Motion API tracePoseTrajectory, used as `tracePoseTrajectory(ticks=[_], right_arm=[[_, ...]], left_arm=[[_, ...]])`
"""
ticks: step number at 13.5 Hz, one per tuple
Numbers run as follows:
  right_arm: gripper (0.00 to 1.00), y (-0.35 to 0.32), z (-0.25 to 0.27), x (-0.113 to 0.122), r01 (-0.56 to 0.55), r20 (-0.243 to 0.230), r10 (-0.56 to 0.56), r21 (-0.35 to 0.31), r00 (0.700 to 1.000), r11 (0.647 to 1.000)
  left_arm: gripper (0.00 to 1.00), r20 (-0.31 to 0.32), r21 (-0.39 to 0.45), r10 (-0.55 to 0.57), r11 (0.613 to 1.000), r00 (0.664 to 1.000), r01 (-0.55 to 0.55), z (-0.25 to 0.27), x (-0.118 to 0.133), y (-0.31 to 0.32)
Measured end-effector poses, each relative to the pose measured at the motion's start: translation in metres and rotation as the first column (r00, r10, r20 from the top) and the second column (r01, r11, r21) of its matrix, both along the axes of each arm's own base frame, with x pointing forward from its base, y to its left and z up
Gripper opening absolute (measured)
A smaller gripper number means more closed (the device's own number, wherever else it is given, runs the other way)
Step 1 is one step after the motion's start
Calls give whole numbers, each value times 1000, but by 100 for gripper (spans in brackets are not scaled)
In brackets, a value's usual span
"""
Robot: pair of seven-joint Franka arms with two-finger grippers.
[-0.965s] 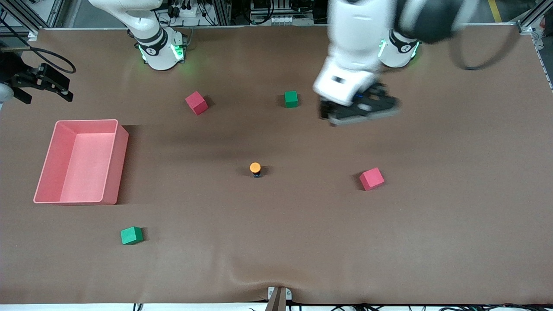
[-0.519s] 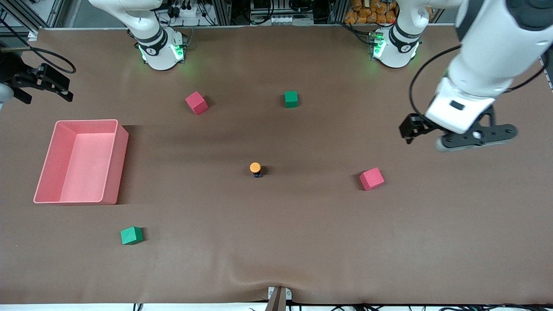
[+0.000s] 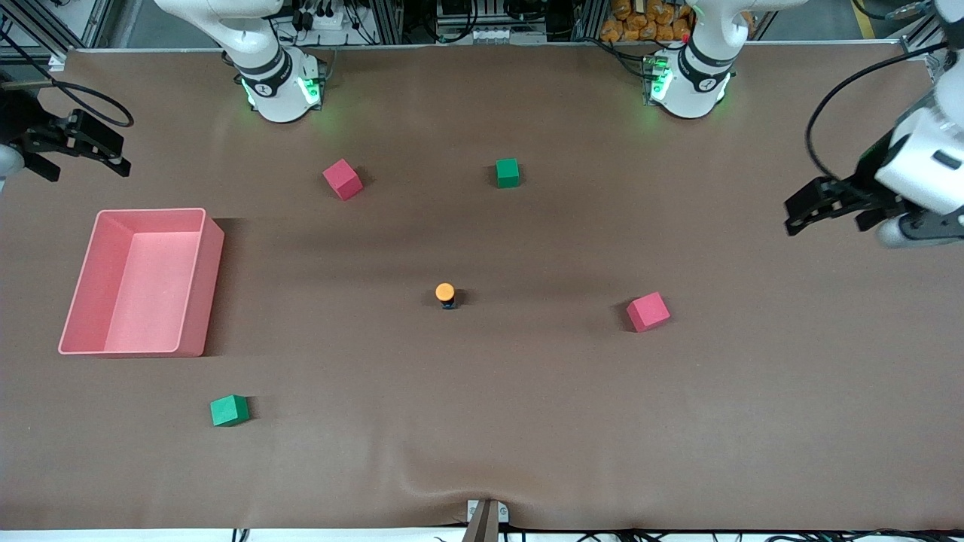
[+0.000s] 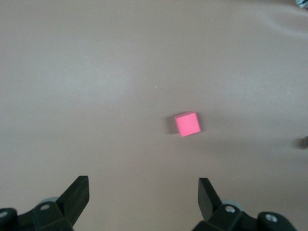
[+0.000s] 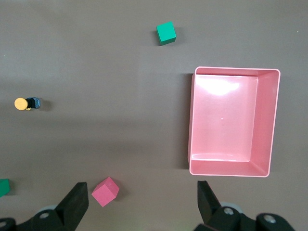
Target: Place and upright button with both arms
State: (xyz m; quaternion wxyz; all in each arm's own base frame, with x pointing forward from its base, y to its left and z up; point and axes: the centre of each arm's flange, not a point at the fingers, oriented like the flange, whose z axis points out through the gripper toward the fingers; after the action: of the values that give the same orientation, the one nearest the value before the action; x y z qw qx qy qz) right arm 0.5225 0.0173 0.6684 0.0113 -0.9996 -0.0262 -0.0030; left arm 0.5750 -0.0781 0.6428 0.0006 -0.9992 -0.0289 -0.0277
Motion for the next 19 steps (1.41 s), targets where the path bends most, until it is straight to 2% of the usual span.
tracePoseTrajectory(ticks=[5, 9, 13, 19], right_arm=[[100, -1, 0, 0, 2, -1, -2, 1, 1000, 1000], [100, -1, 0, 0, 3, -5, -3, 1, 1000, 1000], [100, -1, 0, 0, 3, -5, -3, 1, 1000, 1000], [100, -2, 0, 0, 4, -5, -4, 2, 1000, 1000]], left_arm=[[100, -13, 14, -3, 1000, 1000, 3, 1, -37, 3], [100, -10, 13, 16, 1000, 1000, -16, 4, -53, 16], [100, -13, 8, 5, 1000, 1000, -5, 3, -62, 15], [100, -6, 5, -8, 1000, 1000, 8, 7, -62, 16]])
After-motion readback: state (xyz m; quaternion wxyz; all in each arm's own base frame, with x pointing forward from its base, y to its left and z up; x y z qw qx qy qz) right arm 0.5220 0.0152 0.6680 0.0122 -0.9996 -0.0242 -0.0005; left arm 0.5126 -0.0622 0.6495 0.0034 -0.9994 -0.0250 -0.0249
